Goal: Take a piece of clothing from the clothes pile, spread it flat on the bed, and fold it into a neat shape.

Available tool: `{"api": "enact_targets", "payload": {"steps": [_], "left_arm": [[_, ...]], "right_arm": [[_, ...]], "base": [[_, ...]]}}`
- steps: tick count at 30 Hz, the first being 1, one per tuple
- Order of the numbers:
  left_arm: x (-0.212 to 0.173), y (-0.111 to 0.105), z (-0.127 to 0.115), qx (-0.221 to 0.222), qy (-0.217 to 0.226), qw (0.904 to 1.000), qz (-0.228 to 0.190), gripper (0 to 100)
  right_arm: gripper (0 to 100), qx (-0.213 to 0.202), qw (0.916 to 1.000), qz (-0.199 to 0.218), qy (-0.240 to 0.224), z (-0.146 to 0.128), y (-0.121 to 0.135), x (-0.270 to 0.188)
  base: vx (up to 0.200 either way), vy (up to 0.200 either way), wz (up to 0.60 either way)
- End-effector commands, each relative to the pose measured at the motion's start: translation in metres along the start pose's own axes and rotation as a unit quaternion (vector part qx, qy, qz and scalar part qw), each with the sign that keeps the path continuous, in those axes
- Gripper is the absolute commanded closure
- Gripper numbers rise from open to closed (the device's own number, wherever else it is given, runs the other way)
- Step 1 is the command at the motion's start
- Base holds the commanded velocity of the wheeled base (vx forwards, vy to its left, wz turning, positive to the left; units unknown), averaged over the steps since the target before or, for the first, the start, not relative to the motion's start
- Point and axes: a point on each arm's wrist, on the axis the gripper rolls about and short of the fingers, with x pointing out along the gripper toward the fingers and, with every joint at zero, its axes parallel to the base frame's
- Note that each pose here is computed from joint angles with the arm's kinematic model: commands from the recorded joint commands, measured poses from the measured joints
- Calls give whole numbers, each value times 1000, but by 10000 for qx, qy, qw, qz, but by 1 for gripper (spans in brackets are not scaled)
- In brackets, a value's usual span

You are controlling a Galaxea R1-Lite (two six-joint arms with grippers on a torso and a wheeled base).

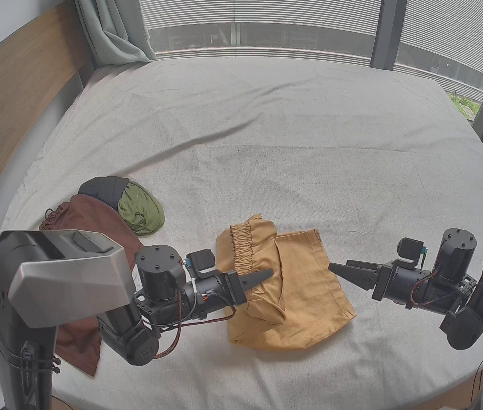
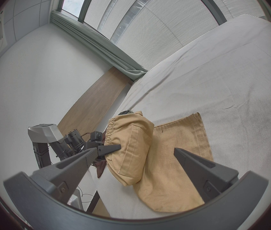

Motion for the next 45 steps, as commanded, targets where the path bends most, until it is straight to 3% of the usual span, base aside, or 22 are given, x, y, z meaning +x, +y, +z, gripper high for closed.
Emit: {"api": "enact_targets", "payload": {"steps": [1, 13, 14, 27, 36, 42, 45], "left_arm": [[13, 7, -11, -103, 73, 9999, 2, 100], [25, 13, -19, -221, 147, 9996, 13, 100], [26, 14, -21, -236, 172, 9996, 38, 0], [28, 13, -17, -139, 37, 9998, 97, 0], [-21, -9, 21, 94, -414, 9985, 341, 0], [-63, -3, 28, 586, -475, 9939, 808, 0], [-64, -3, 28, 592, -474, 9937, 828, 0]], "right_arm": [[0, -2, 10000, -19, -32, 1, -1, -1], [0, -17, 10000, -13, -59, 3, -2, 0], [0, -17, 10000, -13, -59, 3, -2, 0], [0, -18, 9999, -45, -96, 5, -3, -1], [0, -21, 10000, -48, -75, 4, -4, -1], [0, -18, 10000, -29, -31, 2, -2, -1], [0, -18, 10000, -35, -35, 2, -2, -1]], "base": [[0, 0, 0], [0, 0, 0], [0, 0, 0], [0, 0, 0], [0, 0, 0], [0, 0, 0], [0, 0, 0]]}}
